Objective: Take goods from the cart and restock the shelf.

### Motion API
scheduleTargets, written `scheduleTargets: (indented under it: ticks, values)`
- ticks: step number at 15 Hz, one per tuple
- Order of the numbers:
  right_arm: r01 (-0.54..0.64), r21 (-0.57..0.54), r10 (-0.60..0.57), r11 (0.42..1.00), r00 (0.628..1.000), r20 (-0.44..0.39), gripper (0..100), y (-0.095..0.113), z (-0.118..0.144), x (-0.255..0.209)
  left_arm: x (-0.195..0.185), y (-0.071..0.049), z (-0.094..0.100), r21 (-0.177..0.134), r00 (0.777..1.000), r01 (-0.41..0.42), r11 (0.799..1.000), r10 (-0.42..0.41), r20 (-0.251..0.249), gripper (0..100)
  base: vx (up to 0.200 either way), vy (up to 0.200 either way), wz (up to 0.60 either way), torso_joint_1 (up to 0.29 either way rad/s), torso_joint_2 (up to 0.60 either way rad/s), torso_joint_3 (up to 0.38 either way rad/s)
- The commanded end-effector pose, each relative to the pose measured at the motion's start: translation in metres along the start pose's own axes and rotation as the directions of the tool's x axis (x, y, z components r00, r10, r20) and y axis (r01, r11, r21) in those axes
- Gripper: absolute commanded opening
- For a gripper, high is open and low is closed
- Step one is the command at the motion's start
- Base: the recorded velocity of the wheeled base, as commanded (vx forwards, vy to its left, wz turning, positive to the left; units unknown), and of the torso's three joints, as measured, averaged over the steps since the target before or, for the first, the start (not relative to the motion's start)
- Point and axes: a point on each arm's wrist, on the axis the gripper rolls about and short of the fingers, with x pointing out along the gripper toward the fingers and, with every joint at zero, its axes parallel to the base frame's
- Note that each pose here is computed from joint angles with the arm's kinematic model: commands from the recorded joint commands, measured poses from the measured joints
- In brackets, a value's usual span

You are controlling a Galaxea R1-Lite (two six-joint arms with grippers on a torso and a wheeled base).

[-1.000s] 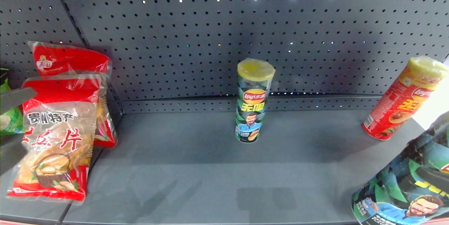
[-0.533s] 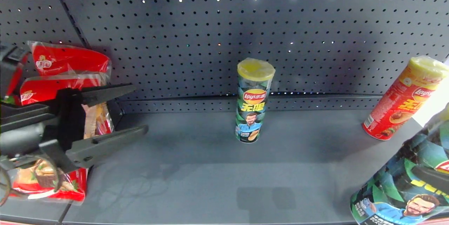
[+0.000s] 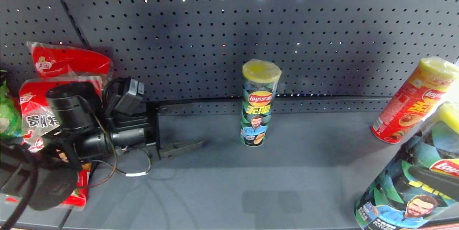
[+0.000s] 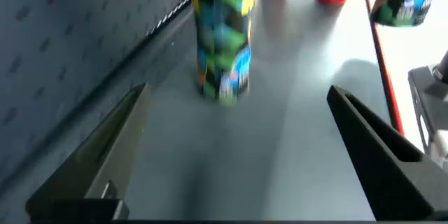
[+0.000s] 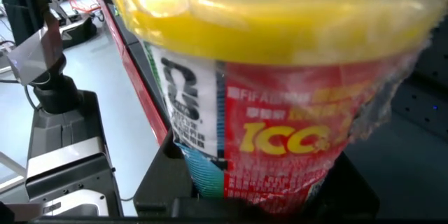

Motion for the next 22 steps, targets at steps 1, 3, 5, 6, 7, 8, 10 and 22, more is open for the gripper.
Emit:
scheduleTargets:
  ticks: [1,3,5,6,7,8,10,22]
  values:
    - [-0.003,0.014,0.003,1.0,1.0,-0.009,0,-0.004,-0.002,0.002,0.039,0.014,-0.012,-0.007,0.998,0.068,0.998,-0.068,0.013,100,0.0,0.0,0.0,0.0,0.0,0.0]
    - [-0.011,0.017,0.011,1.0,1.0,-0.01,0,-0.003,-0.003,0.003,0.06,0.008,-0.013,-0.011,0.992,0.12,0.993,-0.12,0.026,100,0.0,0.0,0.0,0.0,0.0,0.0]
    - [-0.014,0.021,0.014,1.0,1.0,-0.012,0,-0.004,-0.003,0.004,0.073,0.011,-0.019,-0.012,0.989,0.143,0.99,-0.142,0.028,100,0.0,0.0,0.0,0.0,0.0,0.0]
    - [-0.012,0.02,0.012,1.0,1.0,-0.011,0,-0.004,-0.003,0.004,0.079,0.016,-0.024,-0.012,0.989,0.146,0.989,-0.145,0.029,100,0.0,0.0,0.0,0.0,0.0,0.0]
    - [-0.012,0.021,0.012,1.0,1.0,-0.012,0,-0.004,-0.003,0.004,0.084,0.021,-0.028,-0.01,0.989,0.144,0.99,-0.144,0.029,100,0.0,0.0,0.0,0.0,0.0,0.0]
    - [-0.012,0.021,0.012,1.0,1.0,-0.012,0,-0.004,-0.003,0.004,0.086,0.023,-0.028,-0.006,0.989,0.145,0.989,-0.145,0.031,100,0.0,0.0,0.0,0.0,0.0,0.0]
    - [-0.014,0.017,0.014,1.0,1.0,-0.011,0,-0.003,-0.003,0.004,0.097,0.033,-0.035,0.001,0.989,0.142,0.99,-0.142,0.037,100,0.0,0.0,0.0,0.0,0.0,0.0]
    - [-0.015,0.001,0.015,1.0,1.0,-0.003,0,0.004,-0.003,0.0,0.159,0.025,-0.043,0.032,0.966,0.242,0.97,-0.244,0.089,100,0.0,0.0,0.0,0.0,0.0,0.0]
